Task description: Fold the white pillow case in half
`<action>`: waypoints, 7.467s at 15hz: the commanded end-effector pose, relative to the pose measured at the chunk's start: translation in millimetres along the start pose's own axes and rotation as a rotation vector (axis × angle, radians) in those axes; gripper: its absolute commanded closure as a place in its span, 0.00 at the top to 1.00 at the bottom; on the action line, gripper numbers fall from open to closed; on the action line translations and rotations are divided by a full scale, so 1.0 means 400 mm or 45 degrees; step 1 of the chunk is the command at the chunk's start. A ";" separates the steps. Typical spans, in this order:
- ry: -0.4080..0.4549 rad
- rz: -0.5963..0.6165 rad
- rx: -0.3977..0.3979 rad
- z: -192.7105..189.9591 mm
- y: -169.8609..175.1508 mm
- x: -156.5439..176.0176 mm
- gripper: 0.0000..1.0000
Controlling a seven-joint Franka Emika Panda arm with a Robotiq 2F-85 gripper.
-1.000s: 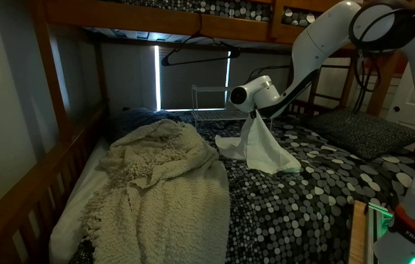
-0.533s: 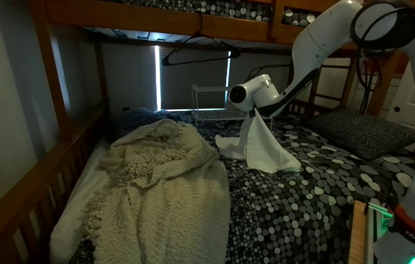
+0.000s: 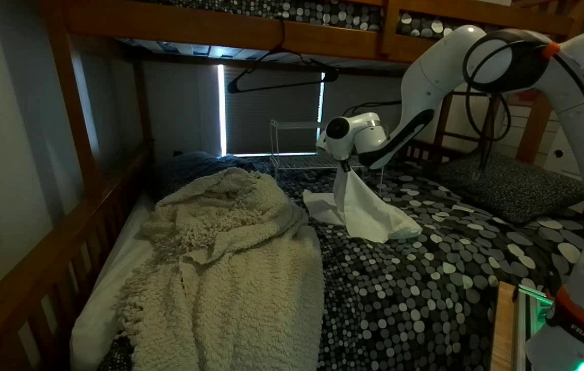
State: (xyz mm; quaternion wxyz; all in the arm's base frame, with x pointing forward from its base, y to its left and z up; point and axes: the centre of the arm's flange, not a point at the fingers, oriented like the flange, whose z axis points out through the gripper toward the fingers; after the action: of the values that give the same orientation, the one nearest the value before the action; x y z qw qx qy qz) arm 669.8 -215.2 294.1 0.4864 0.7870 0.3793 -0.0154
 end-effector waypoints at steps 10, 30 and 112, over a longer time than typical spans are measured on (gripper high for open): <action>0.385 0.372 0.311 0.369 0.046 0.137 0.00; 0.007 0.371 0.791 0.214 0.067 0.158 1.00; -0.446 1.099 0.639 -0.040 -0.322 0.060 0.00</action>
State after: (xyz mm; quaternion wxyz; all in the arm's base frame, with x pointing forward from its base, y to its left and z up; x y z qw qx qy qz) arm 611.9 -155.2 170.3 0.2542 0.9611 -0.0864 -0.0651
